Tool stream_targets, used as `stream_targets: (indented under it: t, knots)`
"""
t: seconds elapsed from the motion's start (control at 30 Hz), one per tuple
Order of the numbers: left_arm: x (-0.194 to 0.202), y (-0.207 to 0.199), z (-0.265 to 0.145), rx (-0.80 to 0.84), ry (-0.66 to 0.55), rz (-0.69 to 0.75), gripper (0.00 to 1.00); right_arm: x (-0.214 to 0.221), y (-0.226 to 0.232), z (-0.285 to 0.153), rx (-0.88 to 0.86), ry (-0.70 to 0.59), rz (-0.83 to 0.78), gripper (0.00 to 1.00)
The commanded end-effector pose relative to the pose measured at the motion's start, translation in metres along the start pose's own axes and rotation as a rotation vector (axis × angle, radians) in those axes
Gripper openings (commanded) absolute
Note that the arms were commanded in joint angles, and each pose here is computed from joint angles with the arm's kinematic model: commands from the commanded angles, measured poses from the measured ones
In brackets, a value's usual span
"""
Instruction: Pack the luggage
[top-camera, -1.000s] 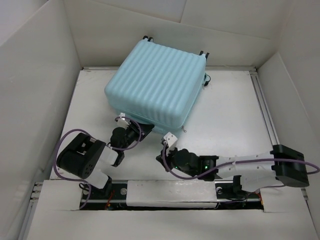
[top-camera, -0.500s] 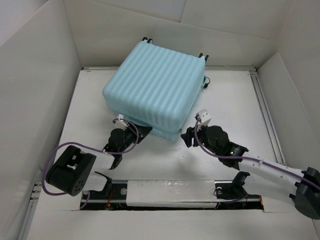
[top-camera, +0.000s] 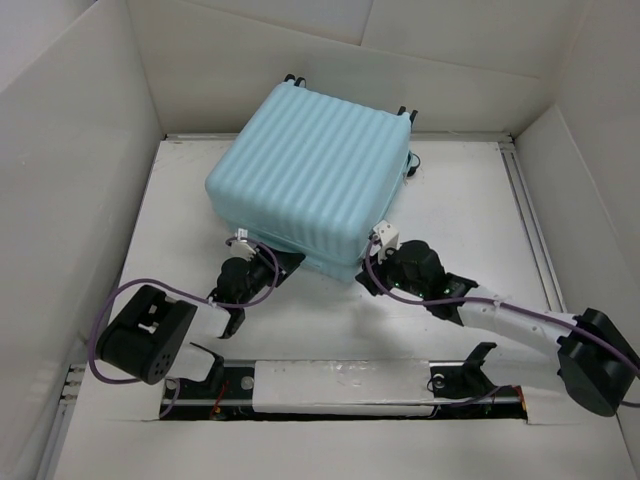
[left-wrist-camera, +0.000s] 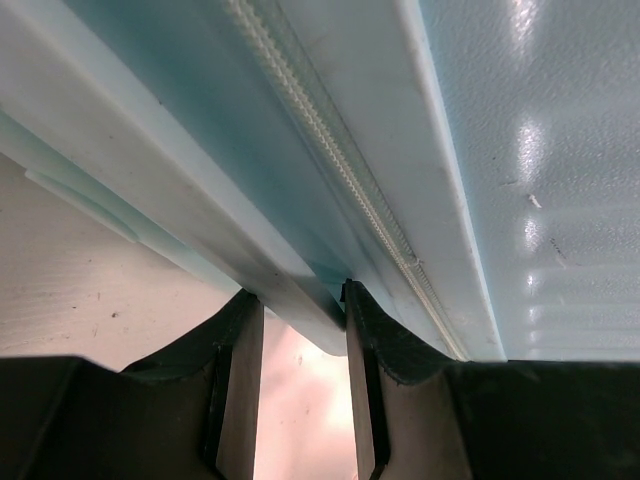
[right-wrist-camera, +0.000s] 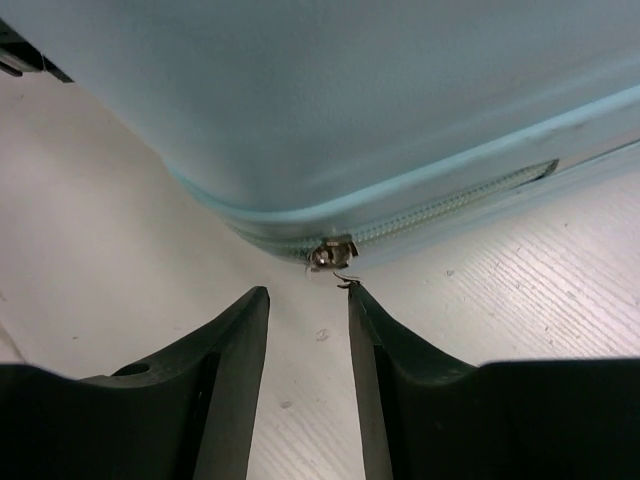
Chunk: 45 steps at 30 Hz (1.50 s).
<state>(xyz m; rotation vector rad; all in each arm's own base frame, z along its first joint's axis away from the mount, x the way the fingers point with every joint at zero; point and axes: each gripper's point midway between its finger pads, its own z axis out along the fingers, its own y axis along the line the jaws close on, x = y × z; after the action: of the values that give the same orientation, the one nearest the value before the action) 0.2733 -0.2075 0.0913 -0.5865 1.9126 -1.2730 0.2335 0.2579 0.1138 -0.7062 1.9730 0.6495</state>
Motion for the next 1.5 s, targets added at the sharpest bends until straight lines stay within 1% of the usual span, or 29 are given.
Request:
stream_targets:
  t: [0.0, 0.03, 0.1, 0.17, 0.23, 0.37, 0.4, 0.43, 0.47, 0.57, 0.63, 0.67, 0.7, 0.8, 0.83, 0.87, 0.93, 1.07, 1.1, 1.17, 1.2, 1.23, 1.27, 1.33, 1.4, 1.43, 1.47]
  knots:
    - [0.013, -0.031, -0.003, 0.159, 0.07, 0.127, 0.0, -0.044, 0.002, 0.005, -0.012, -0.127, -0.033, 0.43]
    - [0.014, -0.031, -0.003, 0.159, 0.07, 0.127, 0.0, -0.041, 0.0, 0.007, 0.0, -0.12, -0.032, 0.43]
    - [0.014, -0.03, -0.003, 0.159, 0.07, 0.127, 0.0, -0.05, -0.004, 0.007, 0.025, -0.156, -0.022, 0.47]
    - [0.014, -0.03, -0.003, 0.159, 0.07, 0.127, 0.0, -0.049, -0.009, 0.008, 0.063, -0.17, -0.022, 0.51]
    - [0.014, -0.03, -0.003, 0.159, 0.07, 0.127, 0.0, -0.055, -0.011, 0.004, 0.079, -0.201, -0.011, 0.51]
    - [0.014, -0.03, -0.003, 0.159, 0.07, 0.127, 0.0, -0.064, -0.014, 0.001, 0.11, -0.248, 0.008, 0.21]
    - [0.014, -0.03, -0.003, 0.159, 0.07, 0.127, 0.0, -0.065, -0.011, -0.001, 0.109, -0.261, 0.015, 0.1]
    - [0.014, -0.03, -0.003, 0.159, 0.07, 0.127, 0.0, -0.065, -0.013, -0.001, 0.119, -0.264, 0.027, 0.05]
    - [0.014, -0.03, -0.003, 0.159, 0.07, 0.127, 0.0, -0.068, -0.005, -0.003, 0.106, -0.274, 0.02, 0.01]
    - [0.015, -0.035, -0.001, 0.177, 0.073, 0.141, 0.0, -0.063, 0.007, -0.006, 0.079, -0.277, 0.064, 0.0]
    - [0.017, -0.031, 0.001, 0.164, 0.079, 0.129, 0.0, -0.047, 0.028, -0.009, 0.028, -0.231, 0.073, 0.0]
    - [0.015, -0.035, 0.003, 0.175, 0.074, 0.131, 0.0, -0.049, 0.038, -0.012, 0.003, -0.243, 0.104, 0.0]
    - [0.014, -0.038, 0.005, 0.182, 0.072, 0.122, 0.0, -0.035, 0.057, -0.013, -0.045, -0.203, 0.1, 0.0]
    - [0.013, -0.043, 0.008, 0.207, 0.072, 0.114, 0.0, -0.022, 0.083, -0.02, -0.108, -0.167, 0.15, 0.0]
    - [0.011, -0.049, 0.009, 0.222, 0.067, 0.097, 0.0, -0.018, 0.099, -0.023, -0.15, -0.155, 0.149, 0.0]
    - [0.011, -0.049, 0.01, 0.222, 0.067, 0.097, 0.0, -0.008, 0.105, -0.024, -0.16, -0.12, 0.149, 0.0]
    - [0.013, -0.052, 0.012, 0.232, 0.074, 0.087, 0.0, -0.004, 0.125, -0.029, -0.198, -0.089, 0.147, 0.0]
    - [0.023, -0.065, 0.016, 0.263, 0.098, 0.096, 0.0, -0.008, 0.146, -0.025, -0.204, -0.053, 0.126, 0.0]
    - [0.032, -0.065, 0.015, 0.262, 0.123, 0.088, 0.0, -0.013, 0.15, -0.019, -0.202, -0.046, 0.124, 0.0]
    - [0.037, -0.072, 0.013, 0.287, 0.134, 0.081, 0.0, -0.015, 0.149, -0.008, -0.158, -0.039, 0.119, 0.0]
    - [0.045, -0.075, 0.012, 0.294, 0.157, 0.07, 0.0, -0.027, 0.147, -0.002, -0.118, -0.058, 0.121, 0.0]
    - [0.049, -0.077, 0.011, 0.299, 0.168, 0.071, 0.0, -0.018, 0.143, 0.01, -0.072, -0.026, 0.106, 0.0]
    - [0.055, -0.083, 0.01, 0.313, 0.185, 0.066, 0.0, -0.032, 0.14, 0.016, -0.025, -0.06, 0.14, 0.0]
    - [0.057, -0.089, 0.008, 0.334, 0.188, 0.069, 0.0, -0.03, 0.134, 0.031, 0.039, -0.054, 0.129, 0.0]
    - [0.061, -0.087, 0.001, 0.338, 0.213, 0.049, 0.0, -0.037, 0.134, 0.038, 0.07, -0.071, 0.13, 0.0]
    - [0.06, -0.089, -0.002, 0.349, 0.209, 0.051, 0.0, -0.052, 0.135, 0.041, 0.087, -0.101, 0.13, 0.0]
    - [0.061, -0.093, -0.004, 0.361, 0.217, 0.043, 0.0, -0.05, 0.135, 0.049, 0.103, -0.093, 0.111, 0.0]
